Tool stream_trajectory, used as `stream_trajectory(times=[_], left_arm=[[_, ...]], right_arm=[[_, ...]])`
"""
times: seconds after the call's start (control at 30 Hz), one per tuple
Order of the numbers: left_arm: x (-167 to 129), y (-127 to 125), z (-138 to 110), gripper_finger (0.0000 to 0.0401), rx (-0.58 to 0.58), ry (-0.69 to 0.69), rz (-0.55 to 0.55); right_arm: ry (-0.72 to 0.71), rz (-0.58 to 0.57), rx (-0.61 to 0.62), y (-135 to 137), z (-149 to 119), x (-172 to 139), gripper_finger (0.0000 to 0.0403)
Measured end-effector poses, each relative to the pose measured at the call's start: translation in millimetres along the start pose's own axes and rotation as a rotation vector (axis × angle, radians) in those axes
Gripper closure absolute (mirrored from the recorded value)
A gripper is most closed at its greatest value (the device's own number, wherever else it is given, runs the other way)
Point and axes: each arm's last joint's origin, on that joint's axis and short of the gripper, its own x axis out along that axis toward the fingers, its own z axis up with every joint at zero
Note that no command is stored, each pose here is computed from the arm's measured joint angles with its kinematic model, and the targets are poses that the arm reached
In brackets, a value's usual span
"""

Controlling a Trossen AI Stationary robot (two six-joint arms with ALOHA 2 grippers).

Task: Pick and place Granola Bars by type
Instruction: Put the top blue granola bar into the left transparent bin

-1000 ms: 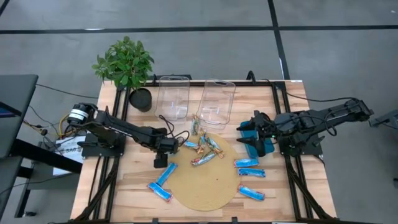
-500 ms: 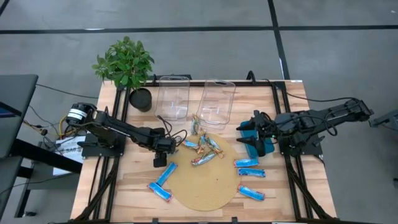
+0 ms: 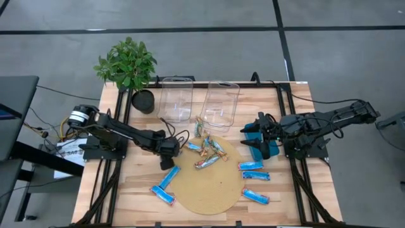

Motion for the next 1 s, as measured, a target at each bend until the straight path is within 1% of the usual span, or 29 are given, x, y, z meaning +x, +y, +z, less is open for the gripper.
stream_trajectory(times=[0.1, 0.23, 0.4, 0.5, 0.57, 0.67, 0.83, 0.93, 1.0], left_arm=[[-2.0, 0.6, 5.4, 0.0296, -0.080, -0.035, 0.045], [-10.6, 2.9, 22.7, 0.0295, -0.172, -0.111, 0.065], [-29.3, 9.6, 52.2, 0.0295, -0.237, -0.228, 0.118], [-45.1, 17.3, 70.1, 0.0294, -0.248, -0.272, 0.166], [-57.8, 24.0, 81.6, 0.0294, -0.252, -0.295, 0.218], [-77.0, 39.6, 94.3, 0.0294, -0.301, -0.311, 0.338], [-102.6, 75.0, 107.8, 0.0294, -0.449, -0.309, 0.498], [-109.3, 95.5, 113.5, 0.0294, -0.499, -0.310, 0.548], [-110.7, 109.4, 116.1, 0.0294, -0.516, -0.301, 0.560]], right_arm=[[0.000, 0.000, -0.004, 0.0, 0.0, 0.0, 0.0168], [-0.012, 0.003, -0.052, 0.4, 1.2, 0.0, 0.0168], [-0.040, -0.045, -0.072, -0.7, 2.9, -0.1, 0.0168], [-0.042, -0.052, -0.072, -1.0, 3.0, 0.0, 0.0168], [-0.044, -0.059, -0.070, -2.4, 3.5, 0.2, 0.0168], [-0.052, -0.093, -0.063, -6.7, 4.8, 0.8, 0.0168], [-0.099, -0.273, -0.055, -17.9, 8.3, 0.8, 0.0168], [-0.106, -0.343, -0.101, -23.7, 10.0, 0.7, 0.0168], [-0.107, -0.362, -0.111, -26.6, 10.8, 0.7, 0.0168]])
